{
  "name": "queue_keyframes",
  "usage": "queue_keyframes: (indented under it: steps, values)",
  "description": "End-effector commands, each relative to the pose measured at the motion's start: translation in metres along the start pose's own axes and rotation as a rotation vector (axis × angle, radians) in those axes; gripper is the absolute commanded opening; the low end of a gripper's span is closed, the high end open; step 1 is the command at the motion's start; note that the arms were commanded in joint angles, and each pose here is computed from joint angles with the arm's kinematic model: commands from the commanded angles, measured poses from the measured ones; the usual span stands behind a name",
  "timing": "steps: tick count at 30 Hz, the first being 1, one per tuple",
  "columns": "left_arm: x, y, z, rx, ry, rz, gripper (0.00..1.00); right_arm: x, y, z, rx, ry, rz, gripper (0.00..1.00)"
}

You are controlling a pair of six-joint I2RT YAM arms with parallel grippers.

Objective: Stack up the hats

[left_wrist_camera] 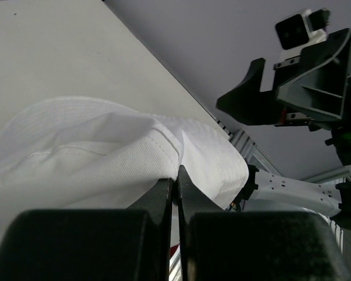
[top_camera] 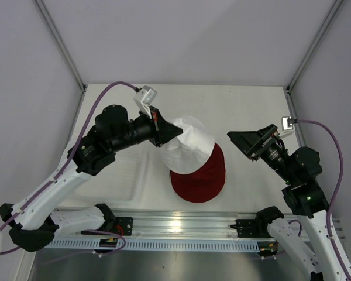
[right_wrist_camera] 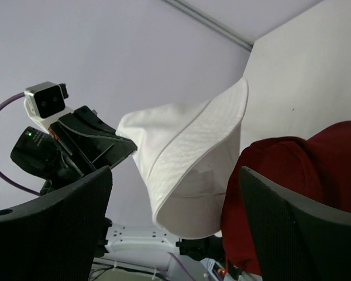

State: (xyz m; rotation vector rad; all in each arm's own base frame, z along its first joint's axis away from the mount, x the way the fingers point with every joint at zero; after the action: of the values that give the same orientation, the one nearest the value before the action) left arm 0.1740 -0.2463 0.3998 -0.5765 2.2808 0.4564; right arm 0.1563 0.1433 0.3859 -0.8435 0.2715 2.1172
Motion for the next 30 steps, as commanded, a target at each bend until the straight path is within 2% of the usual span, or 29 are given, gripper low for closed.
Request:
queue_keyframes:
  steps: [1, 7, 12, 20, 23, 26, 27, 30]
  values:
    - [-0.020, -0.003, -0.035, 0.093, -0.018, -0.068, 0.01, 0.008, 0.000, 0.009, -0.076, -0.078, 0.042, 0.92]
    - [-0.012, -0.023, -0.044, 0.085, -0.014, -0.047, 0.01, 0.016, 0.002, 0.001, -0.071, -0.150, 0.039, 0.92]
    - [-0.005, -0.037, -0.051, 0.090, -0.013, -0.022, 0.01, 0.024, -0.001, -0.003, -0.111, -0.271, 0.044, 0.92]
    - [-0.002, -0.043, -0.058, 0.110, -0.020, -0.022, 0.01, 0.024, -0.008, -0.005, -0.117, -0.294, 0.034, 0.90]
    - [0.006, -0.046, -0.057, 0.117, -0.022, 0.008, 0.01, 0.024, -0.011, -0.009, -0.101, -0.289, 0.017, 0.82]
    - [0.015, -0.046, -0.056, 0.116, -0.025, 0.037, 0.01, 0.022, -0.015, -0.017, -0.061, -0.245, -0.003, 0.53]
    - [0.016, -0.046, -0.055, 0.116, -0.024, 0.041, 0.01, 0.028, -0.017, -0.027, -0.011, -0.228, 0.017, 0.31]
    - [0.025, -0.045, -0.052, 0.118, -0.019, 0.062, 0.01, 0.039, -0.020, -0.042, 0.050, -0.209, 0.062, 0.10]
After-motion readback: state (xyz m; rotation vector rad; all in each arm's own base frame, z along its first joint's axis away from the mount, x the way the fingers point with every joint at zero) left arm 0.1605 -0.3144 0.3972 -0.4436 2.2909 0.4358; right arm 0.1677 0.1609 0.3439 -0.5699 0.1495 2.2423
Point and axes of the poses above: each gripper's point midway between its finger pads, its own y axis back along the fingers, its own z axis along the line the jaws close on, x = y × z, the point moved 4 cm from there along y, back along the fingers, and after that the axes turned 12 degrees about y, right-handed, at the moved point
